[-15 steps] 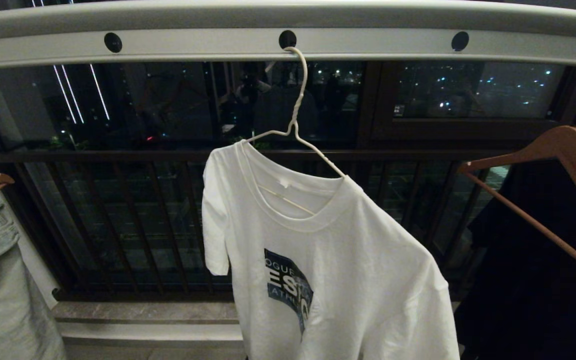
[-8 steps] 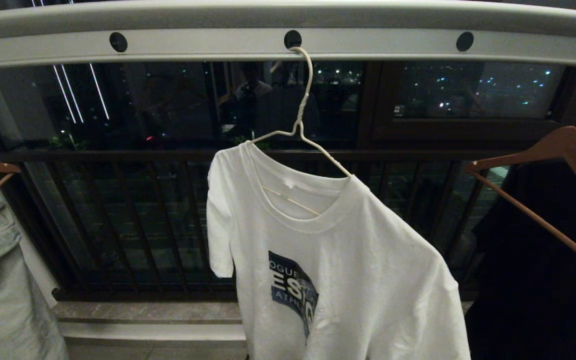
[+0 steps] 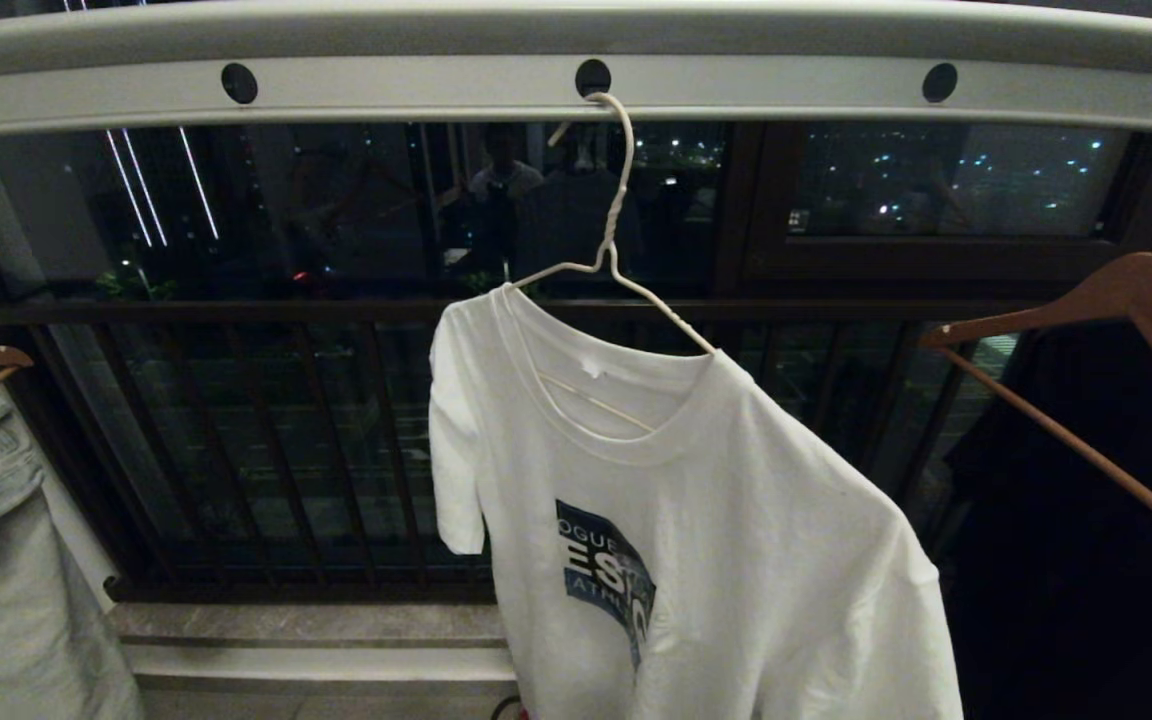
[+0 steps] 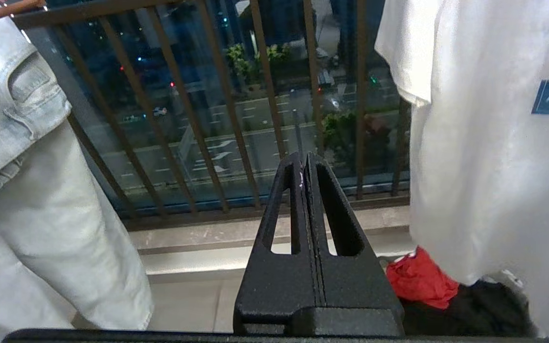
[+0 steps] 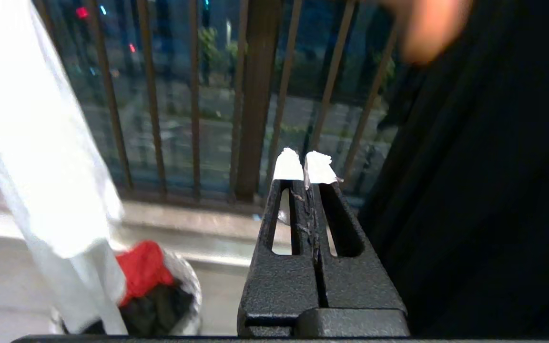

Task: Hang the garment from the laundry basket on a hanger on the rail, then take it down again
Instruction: Take the clothes off the clothes rack

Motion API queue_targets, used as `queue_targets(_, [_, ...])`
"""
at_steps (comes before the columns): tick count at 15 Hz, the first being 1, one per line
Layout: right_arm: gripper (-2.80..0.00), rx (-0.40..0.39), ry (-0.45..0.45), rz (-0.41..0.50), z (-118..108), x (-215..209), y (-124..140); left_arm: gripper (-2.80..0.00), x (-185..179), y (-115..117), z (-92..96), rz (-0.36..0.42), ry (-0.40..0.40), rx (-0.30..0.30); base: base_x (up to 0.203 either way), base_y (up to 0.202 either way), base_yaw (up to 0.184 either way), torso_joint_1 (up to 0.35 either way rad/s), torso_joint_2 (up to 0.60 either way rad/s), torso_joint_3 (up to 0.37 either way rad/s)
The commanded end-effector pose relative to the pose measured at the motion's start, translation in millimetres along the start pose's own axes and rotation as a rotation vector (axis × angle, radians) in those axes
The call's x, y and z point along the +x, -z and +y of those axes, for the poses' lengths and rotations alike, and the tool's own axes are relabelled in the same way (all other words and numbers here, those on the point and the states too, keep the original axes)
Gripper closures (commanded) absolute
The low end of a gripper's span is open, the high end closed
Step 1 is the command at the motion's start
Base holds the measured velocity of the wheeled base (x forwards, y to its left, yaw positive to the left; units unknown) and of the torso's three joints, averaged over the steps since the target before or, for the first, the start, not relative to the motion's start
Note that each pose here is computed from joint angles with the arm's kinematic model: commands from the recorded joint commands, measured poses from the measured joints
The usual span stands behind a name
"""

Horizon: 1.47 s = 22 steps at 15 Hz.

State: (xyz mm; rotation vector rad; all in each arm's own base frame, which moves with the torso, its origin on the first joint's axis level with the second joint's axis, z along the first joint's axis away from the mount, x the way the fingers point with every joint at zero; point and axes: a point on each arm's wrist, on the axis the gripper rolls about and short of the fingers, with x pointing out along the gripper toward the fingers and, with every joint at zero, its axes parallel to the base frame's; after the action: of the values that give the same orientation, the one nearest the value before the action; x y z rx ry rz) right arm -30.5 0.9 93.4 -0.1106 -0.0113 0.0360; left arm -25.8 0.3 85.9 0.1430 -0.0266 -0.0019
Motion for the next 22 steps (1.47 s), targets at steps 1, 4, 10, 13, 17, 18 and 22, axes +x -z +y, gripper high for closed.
queue_targets(1, [0.00,-0.003,0.011,0.015,1.5,7.4,18.5,0.00,0.4,1.7,-0.3,0.005,0.001,0.004,0.000,0.000,0.000,0.000,0.00,0.000])
queue_targets(4, [0.00,0.007,0.012,0.018,1.5,7.5,18.7,0.00,1.8,7.6,-1.4,0.027,0.019,-0.001,0.000,0.000,0.000,0.000,0.00,0.000])
queue_targets(10, [0.00,0.042,0.014,0.014,1.5,7.5,18.7,0.00,2.1,8.5,-1.5,0.027,0.014,-0.083,0.000,0.000,0.000,0.000,0.00,0.000])
queue_targets(13, [0.00,0.043,0.014,0.014,1.5,7.5,18.7,0.00,2.1,8.3,-1.4,0.026,0.011,-0.143,0.000,0.000,0.000,0.000,0.00,0.000])
queue_targets(17, [0.00,0.043,0.014,0.014,1.5,7.5,18.7,0.00,2.2,8.8,-1.1,0.028,-0.007,-0.154,0.000,0.000,0.000,0.000,0.00,0.000])
queue_targets(18, [0.00,0.042,0.014,0.014,1.5,7.5,18.7,0.00,2.2,8.8,-1.1,0.029,-0.007,-0.154,0.000,0.000,0.000,0.000,0.00,0.000])
queue_targets(22, [0.00,0.043,0.014,0.014,1.5,7.5,18.7,0.00,2.2,8.8,-1.1,0.029,-0.007,-0.154,0.000,0.000,0.000,0.000,0.00,0.000])
